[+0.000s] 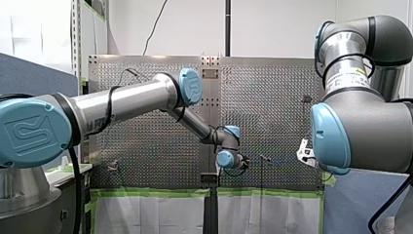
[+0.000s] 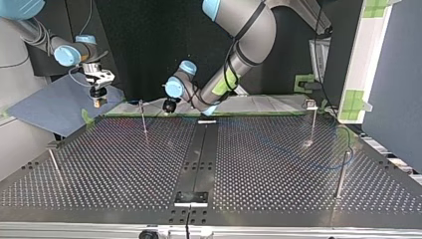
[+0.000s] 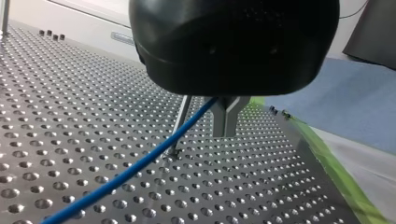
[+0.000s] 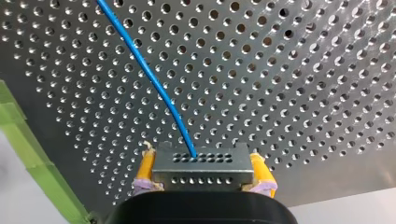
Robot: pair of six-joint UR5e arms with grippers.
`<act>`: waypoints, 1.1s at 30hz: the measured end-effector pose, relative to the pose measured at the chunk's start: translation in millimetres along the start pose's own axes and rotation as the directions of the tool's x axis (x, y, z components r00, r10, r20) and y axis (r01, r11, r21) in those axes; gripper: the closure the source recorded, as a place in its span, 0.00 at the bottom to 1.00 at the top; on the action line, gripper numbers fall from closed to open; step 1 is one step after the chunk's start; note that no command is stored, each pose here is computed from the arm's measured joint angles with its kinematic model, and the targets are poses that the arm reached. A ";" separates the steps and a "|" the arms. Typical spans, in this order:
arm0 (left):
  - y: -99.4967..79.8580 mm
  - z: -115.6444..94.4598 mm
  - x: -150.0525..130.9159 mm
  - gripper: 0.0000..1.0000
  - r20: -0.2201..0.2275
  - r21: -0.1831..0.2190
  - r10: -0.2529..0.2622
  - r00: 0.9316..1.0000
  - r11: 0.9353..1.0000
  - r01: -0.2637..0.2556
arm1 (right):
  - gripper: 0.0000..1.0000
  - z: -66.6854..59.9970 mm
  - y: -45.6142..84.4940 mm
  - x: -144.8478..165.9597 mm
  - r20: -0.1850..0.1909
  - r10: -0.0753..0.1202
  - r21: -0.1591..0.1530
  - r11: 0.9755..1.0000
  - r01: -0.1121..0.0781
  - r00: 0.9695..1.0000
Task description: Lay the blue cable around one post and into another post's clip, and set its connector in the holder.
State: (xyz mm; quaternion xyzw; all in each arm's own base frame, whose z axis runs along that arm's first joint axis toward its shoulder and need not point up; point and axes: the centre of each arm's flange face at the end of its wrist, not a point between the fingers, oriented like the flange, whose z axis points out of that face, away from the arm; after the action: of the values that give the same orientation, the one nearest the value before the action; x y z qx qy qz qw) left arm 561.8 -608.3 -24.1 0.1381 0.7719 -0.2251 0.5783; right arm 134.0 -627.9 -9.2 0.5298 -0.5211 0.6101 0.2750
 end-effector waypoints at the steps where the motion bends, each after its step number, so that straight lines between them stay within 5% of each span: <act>1: 0.2 0.5 -1.0 1.00 0.001 0.001 -0.001 1.000 1.000 0.001 | 1.00 1.3 -0.2 0.9 -0.001 0.000 0.001 1.000 0.000 1.000; 15: 7.1 4.4 -7.8 1.00 0.001 -0.001 -0.008 1.000 1.000 0.008 | 1.00 13.3 3.0 -5.2 0.014 0.000 0.003 1.000 0.000 1.000; 33: 13.3 7.9 -14.1 1.00 0.005 -0.005 -0.015 1.000 1.000 0.015 | 1.00 32.6 4.4 12.0 -0.015 -0.004 0.016 1.000 0.005 1.000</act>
State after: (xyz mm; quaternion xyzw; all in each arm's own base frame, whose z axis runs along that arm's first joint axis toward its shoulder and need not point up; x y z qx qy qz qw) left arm 578.8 -600.2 -14.9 0.1302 0.7721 -0.2280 0.5788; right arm 138.4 -662.1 -3.0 0.5285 -0.5131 0.6175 0.2761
